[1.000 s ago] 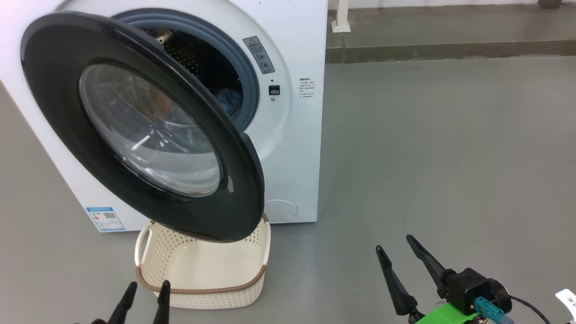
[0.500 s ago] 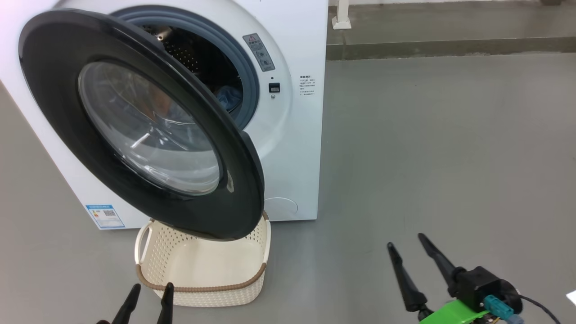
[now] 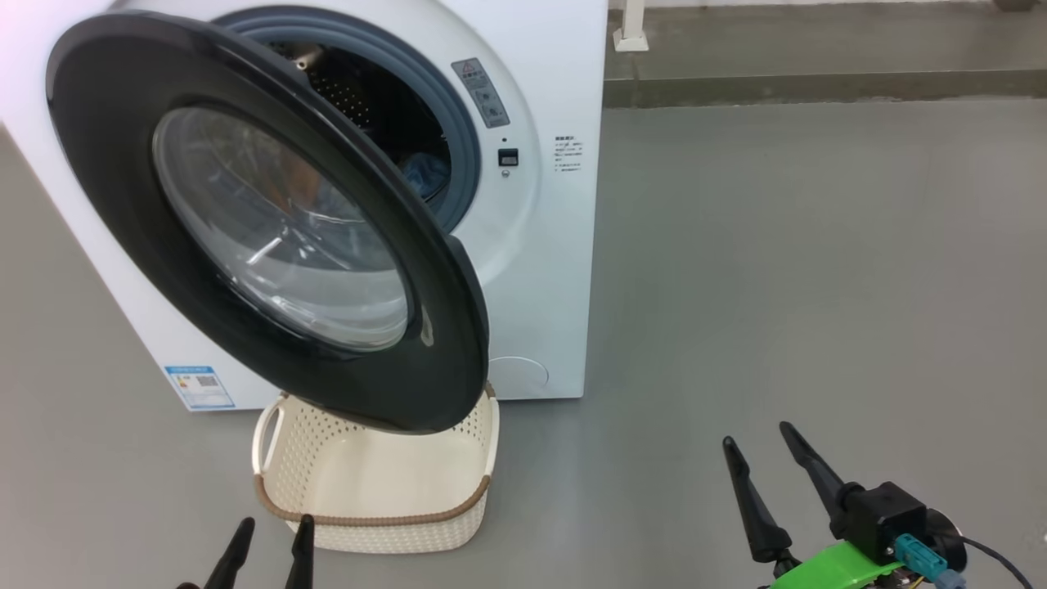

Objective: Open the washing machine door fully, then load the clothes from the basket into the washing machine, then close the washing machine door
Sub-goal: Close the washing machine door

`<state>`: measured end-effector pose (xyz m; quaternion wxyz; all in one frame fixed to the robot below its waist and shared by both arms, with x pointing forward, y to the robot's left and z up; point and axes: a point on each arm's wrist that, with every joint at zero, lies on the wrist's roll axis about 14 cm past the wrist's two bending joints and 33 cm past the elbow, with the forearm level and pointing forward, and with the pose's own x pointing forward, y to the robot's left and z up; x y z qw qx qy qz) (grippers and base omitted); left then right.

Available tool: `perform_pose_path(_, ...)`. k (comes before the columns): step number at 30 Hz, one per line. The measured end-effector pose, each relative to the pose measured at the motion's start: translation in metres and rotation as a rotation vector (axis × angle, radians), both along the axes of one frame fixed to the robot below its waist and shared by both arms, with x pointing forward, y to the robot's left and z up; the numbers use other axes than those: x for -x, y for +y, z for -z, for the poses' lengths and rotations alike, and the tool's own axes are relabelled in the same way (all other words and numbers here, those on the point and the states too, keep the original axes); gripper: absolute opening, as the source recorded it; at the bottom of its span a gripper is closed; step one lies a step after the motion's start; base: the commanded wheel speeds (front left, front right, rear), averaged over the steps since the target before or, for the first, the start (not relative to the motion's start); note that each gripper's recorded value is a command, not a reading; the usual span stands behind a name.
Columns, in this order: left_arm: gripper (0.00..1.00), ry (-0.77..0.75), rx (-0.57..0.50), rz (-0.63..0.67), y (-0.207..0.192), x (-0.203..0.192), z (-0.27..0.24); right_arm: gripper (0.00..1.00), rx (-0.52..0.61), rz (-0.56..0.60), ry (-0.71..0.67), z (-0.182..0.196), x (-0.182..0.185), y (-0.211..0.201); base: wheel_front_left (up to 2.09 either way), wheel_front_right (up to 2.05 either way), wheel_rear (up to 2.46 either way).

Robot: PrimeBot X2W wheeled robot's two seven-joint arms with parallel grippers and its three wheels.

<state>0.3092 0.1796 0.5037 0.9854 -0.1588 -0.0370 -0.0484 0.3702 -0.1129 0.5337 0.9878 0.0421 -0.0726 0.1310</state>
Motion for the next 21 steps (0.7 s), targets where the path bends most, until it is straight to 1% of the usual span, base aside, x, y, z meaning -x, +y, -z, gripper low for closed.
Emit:
perform_pose_path(1, 1.00, 0.002, 0.000, -0.003, 0.001, 0.000, 0.001, 0.13, 0.001, -0.009, 0.001, 0.000, 0.000, 0.003, 0.00, 0.00, 0.00)
perform_pose_path(2, 1.00, 0.003, 0.002, -0.006, 0.001, 0.000, 0.001, 0.00, 0.002, -0.021, 0.001, 0.000, -0.001, 0.007, 0.00, 0.00, 0.00)
perform_pose_path(6, 1.00, 0.004, 0.006, -0.024, 0.005, 0.001, 0.001, 0.00, 0.013, -0.053, 0.000, 0.000, -0.005, 0.018, 0.00, 0.00, 0.00)
perform_pose_path(9, 1.00, 0.004, 0.007, -0.041, 0.010, 0.001, 0.001, 0.00, 0.034, -0.098, -0.025, -0.007, -0.013, 0.034, 0.00, 0.00, 0.00)
perform_pose_path(12, 1.00, 0.009, 0.012, -0.058, 0.013, 0.002, 0.002, 0.00, 0.047, -0.189, -0.063, -0.018, -0.017, 0.065, 0.00, 0.00, 0.00)
perform_pose_path(16, 1.00, 0.024, 0.020, -0.072, 0.015, 0.000, 0.006, 0.00, 0.099, -0.350, -0.128, -0.032, -0.017, 0.112, 0.00, 0.00, 0.00)
perform_pose_path(21, 1.00, 0.030, 0.023, -0.088, 0.017, -0.008, 0.006, 0.00, 0.160, -0.510, -0.192, -0.041, -0.023, 0.153, 0.00, 0.00, 0.00)
